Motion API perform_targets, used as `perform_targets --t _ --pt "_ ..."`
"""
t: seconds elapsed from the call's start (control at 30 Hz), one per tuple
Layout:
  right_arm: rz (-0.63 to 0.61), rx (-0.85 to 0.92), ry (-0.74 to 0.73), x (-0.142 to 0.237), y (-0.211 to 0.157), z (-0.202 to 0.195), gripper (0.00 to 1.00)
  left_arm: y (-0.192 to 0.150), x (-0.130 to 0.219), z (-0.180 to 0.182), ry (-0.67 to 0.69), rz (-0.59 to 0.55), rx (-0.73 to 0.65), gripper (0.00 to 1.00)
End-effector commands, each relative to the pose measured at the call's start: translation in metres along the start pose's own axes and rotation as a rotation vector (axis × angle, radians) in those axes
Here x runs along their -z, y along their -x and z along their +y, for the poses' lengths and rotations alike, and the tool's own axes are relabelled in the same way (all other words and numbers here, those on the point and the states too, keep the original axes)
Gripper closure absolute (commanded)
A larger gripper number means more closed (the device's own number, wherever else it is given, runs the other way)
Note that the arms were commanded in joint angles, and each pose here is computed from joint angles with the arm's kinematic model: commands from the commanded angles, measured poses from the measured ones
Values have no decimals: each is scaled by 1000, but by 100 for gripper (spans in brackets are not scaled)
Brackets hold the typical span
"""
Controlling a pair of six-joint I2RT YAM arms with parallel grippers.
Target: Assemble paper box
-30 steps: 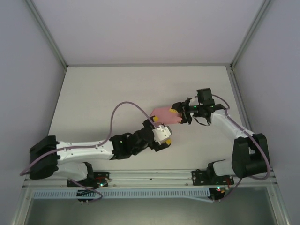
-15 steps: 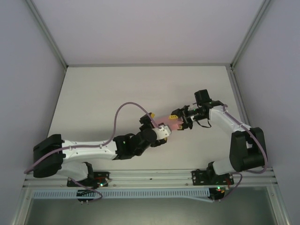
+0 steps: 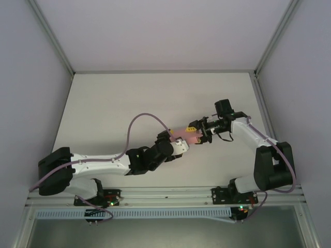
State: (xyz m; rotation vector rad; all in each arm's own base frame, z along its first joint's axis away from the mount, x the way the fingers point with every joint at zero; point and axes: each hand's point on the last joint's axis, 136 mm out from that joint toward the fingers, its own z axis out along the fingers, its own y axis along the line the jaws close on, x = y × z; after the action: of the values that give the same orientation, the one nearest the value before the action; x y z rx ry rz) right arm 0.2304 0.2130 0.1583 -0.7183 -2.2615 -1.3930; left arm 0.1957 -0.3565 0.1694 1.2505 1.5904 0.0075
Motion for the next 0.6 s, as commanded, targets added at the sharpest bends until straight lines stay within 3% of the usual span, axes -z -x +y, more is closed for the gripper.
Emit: perform_targets --t 0.0,0.13,0.23,0.27,0.3,0.37,0.4,0.57 --pt "44 38 19 4 -18 9 72 3 0 5 11 -14 -19 36" --pt "53 43 8 2 -19 6 70 8 -1 3 -3 -23 -29 47" --pt "37 59 -3 2 -17 4 58 9 -1 6 3 -24 -29 62" --pt "29 68 -6 3 -16 4 53 9 0 7 2 -20 -26 63" --pt "9 93 -7 5 -13 6 41 8 0 6 -12 -12 -24 64" --pt "-101 165 -41 18 2 10 9 2 2 -1 -71 16 -21 66" --pt "-192 237 -53 31 13 17 0 -4 2 -5 -111 40 -14 69" --pt "-689 524 -182 112 62 38 0 -38 3 -20 -318 171 78 73"
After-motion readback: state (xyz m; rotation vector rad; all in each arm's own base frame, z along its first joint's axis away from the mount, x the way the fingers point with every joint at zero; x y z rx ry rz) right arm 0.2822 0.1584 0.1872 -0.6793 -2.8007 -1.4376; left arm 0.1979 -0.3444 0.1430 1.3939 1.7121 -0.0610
